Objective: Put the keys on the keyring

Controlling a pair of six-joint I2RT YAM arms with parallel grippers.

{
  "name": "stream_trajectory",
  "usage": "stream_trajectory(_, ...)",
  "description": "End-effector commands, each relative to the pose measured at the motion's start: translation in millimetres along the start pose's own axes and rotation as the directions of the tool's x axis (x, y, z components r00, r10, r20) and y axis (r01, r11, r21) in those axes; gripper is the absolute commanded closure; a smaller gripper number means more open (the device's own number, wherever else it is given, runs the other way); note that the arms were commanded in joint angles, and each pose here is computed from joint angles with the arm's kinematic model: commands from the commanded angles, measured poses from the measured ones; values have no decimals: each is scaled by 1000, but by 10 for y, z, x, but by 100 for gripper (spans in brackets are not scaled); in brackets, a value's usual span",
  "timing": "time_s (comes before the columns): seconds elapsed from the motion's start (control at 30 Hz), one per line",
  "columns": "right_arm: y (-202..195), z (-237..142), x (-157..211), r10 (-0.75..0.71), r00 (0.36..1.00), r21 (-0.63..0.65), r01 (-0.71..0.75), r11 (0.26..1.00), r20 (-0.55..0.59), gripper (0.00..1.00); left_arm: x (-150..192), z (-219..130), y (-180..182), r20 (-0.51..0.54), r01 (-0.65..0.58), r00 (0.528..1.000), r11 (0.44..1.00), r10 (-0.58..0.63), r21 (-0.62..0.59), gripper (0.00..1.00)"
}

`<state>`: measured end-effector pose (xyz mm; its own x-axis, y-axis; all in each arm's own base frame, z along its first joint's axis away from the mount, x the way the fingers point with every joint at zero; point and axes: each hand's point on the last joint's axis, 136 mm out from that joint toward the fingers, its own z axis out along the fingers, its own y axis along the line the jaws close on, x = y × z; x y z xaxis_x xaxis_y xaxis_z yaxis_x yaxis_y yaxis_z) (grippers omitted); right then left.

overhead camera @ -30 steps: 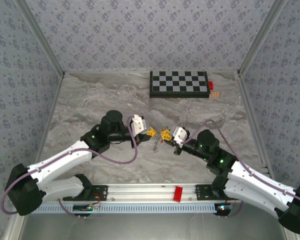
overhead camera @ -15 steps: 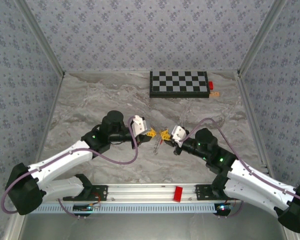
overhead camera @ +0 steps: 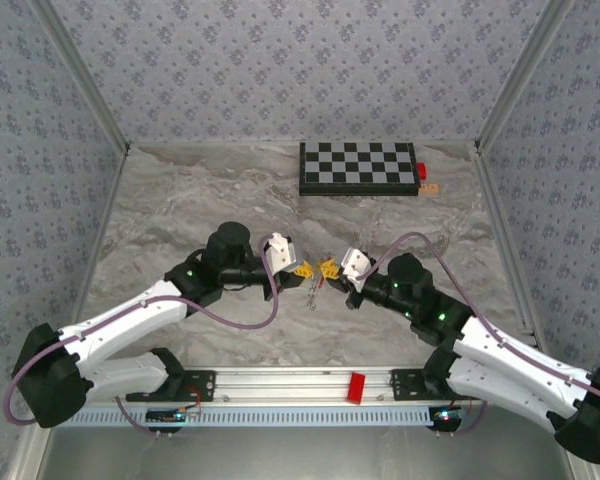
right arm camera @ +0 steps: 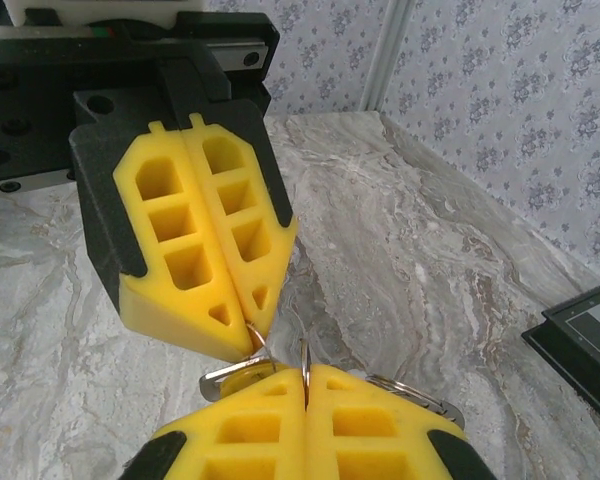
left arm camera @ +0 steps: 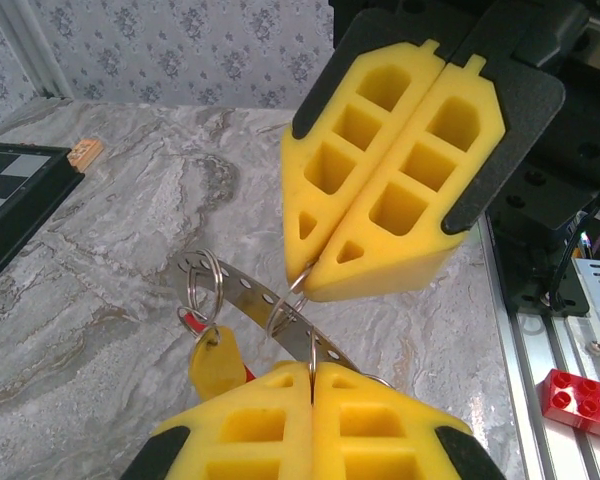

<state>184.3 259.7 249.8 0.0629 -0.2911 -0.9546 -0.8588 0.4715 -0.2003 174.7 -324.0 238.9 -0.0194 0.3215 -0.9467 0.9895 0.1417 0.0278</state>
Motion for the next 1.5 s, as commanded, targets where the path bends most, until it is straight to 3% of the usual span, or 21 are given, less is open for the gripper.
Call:
stream_trajectory(0.0,-54,-44,-161,41,999,14,-41,999,9,100,-135,-24,-23,27,-27,999,1000,26,6,100)
stream_trajectory(0.37,-59,-53,-115,63,998,11,-62,998,-30,100,-163,-53,94,37,-27,999,998,30,-65,100)
stream_trajectory(0.9,-61,-9,-97,68,997,4,-68,998,-45,100,-157,-15,32,24,-27,999,1000,28,-13,100)
stream_trajectory(1.47,-29,9,-78,73,996,-16,-73,997,-51,100,-177,-37,89,36,-28,999,998,30,-55,100)
